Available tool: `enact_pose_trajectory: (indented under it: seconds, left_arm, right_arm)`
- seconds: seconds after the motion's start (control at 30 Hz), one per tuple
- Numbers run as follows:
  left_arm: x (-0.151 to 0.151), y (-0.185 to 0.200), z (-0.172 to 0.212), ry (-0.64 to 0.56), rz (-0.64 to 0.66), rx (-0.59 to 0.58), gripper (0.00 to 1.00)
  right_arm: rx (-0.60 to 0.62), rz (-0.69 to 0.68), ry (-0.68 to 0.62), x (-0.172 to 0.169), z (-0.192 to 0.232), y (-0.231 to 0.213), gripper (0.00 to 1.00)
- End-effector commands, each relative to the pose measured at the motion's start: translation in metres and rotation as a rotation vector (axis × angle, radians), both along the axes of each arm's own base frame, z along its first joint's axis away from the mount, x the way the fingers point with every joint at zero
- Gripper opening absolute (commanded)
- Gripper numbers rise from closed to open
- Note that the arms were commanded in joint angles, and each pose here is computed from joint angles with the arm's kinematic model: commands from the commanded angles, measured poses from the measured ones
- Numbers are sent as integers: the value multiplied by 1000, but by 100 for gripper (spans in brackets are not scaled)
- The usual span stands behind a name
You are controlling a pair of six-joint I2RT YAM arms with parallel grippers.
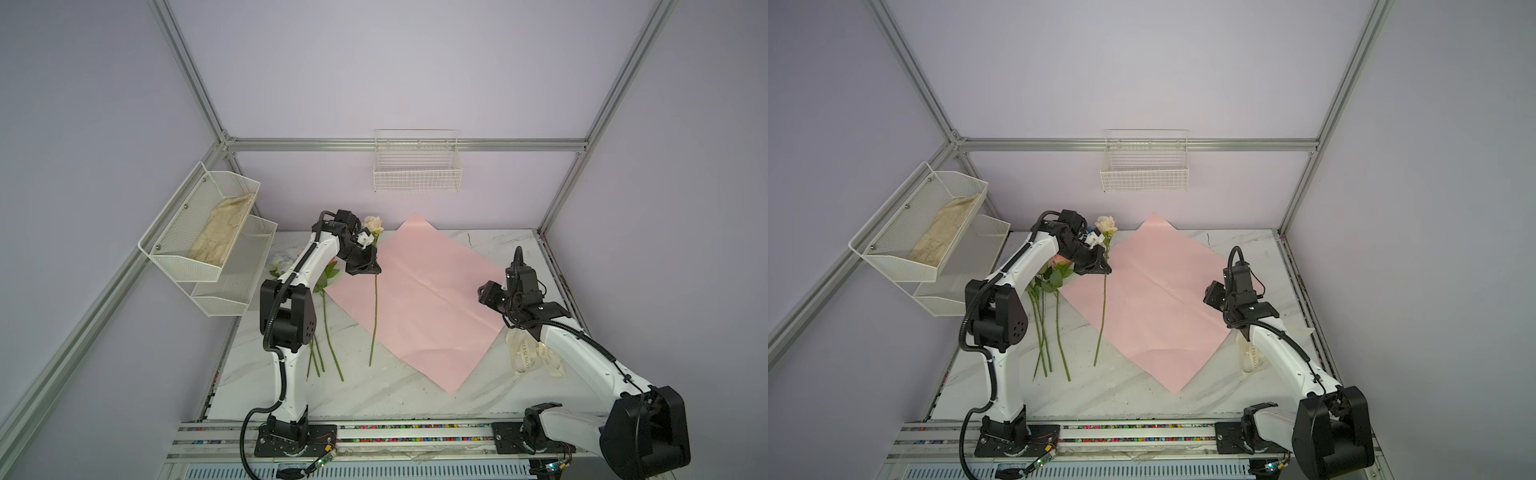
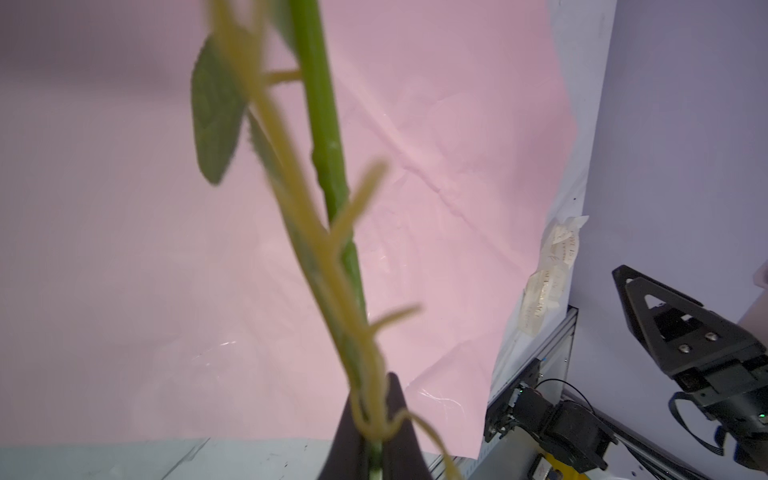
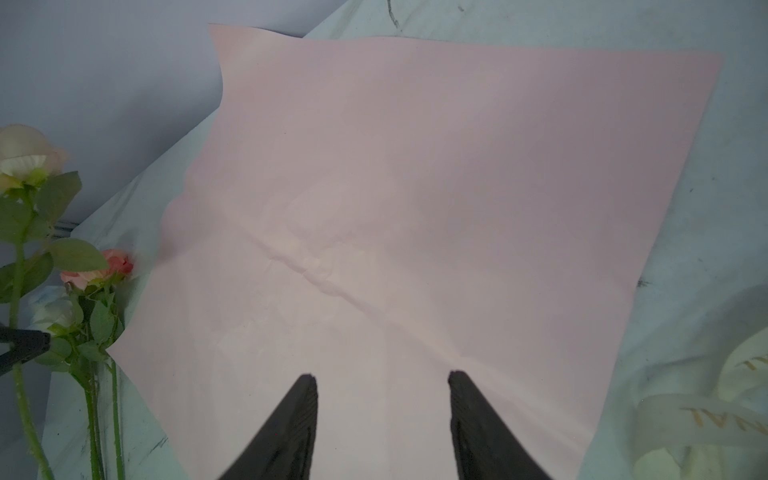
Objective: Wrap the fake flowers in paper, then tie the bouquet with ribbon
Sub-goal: 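Carry the white rose onto the pink paper while the right gripper approaches it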
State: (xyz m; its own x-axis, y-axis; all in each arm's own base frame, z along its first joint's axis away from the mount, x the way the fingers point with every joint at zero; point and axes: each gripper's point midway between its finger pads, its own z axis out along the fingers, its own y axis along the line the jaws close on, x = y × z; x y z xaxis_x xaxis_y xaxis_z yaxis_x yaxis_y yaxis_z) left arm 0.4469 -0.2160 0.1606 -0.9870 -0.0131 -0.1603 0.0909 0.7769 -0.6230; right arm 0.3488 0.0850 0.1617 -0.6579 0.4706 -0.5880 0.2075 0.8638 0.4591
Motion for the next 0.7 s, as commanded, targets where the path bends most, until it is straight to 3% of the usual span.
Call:
enact_pose_trajectory:
  seconds: [0.0, 0.23, 0.4, 0.53, 0.67]
  left_arm:
    - [32, -48, 60, -137, -5, -205, 2]
    - [63, -109, 36, -98, 10, -300, 2]
    - [84, -146, 34, -130, 39, -412, 2]
    - [83, -165, 25, -119, 19, -441, 2]
    - [80, -173, 26, -112, 6, -463, 2]
  right_arm:
    - [15, 3, 8, 0, -4, 2, 54]
    - [45, 40, 8, 1, -7, 10, 54]
    - [153, 172, -9, 4, -8, 39, 54]
    - [273, 367, -60, 6, -4, 76, 54]
    - [359, 457, -38, 19, -15, 98, 56]
